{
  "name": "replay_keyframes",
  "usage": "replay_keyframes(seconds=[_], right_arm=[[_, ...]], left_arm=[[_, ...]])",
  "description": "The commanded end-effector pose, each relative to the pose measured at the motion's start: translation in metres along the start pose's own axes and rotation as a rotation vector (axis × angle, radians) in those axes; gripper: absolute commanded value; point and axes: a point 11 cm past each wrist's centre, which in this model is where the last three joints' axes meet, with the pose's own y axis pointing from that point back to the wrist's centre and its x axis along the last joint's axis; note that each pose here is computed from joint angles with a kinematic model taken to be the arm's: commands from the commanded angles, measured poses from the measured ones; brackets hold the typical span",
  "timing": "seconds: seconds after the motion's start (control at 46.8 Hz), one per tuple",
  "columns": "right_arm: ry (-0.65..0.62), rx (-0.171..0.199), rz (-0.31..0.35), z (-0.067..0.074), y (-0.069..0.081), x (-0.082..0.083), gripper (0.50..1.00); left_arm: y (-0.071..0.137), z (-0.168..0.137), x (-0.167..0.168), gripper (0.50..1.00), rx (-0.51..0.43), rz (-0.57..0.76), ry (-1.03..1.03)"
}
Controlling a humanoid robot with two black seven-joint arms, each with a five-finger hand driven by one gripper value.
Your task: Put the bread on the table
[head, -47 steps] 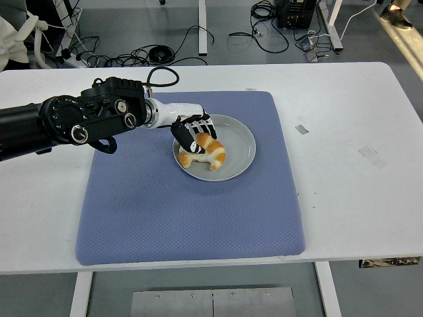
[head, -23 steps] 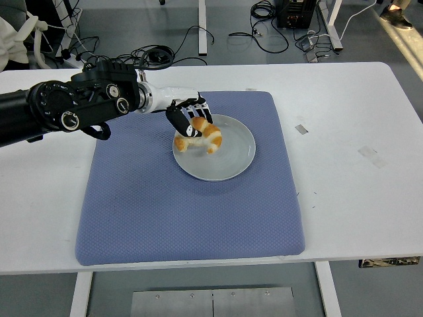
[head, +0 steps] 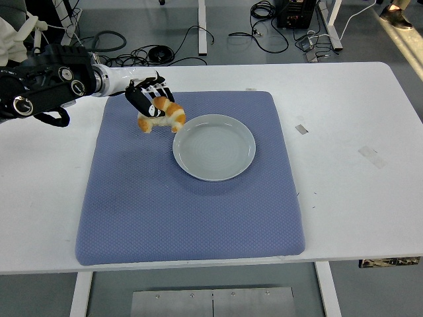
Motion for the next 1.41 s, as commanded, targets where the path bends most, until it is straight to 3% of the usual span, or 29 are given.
replay_keyframes(seconds=[0.0,0.791,1.389], right_arm=[[0.000,0.000,0.000,0.000,0.000,0.000,1.000],[0.000,0.000,0.000,0.000,0.000,0.000,1.000],[0.000,0.000,0.000,0.000,0.000,0.000,1.000]], left_arm=[[0.003,-0.010,0.002,0.500,0.016,0.006,0.009],[0.015,-0.063,-0.002,0.500,0.102,0.016,0.063],[0.010,-0.071,-0.015,0.500,0.115,0.004,0.079]])
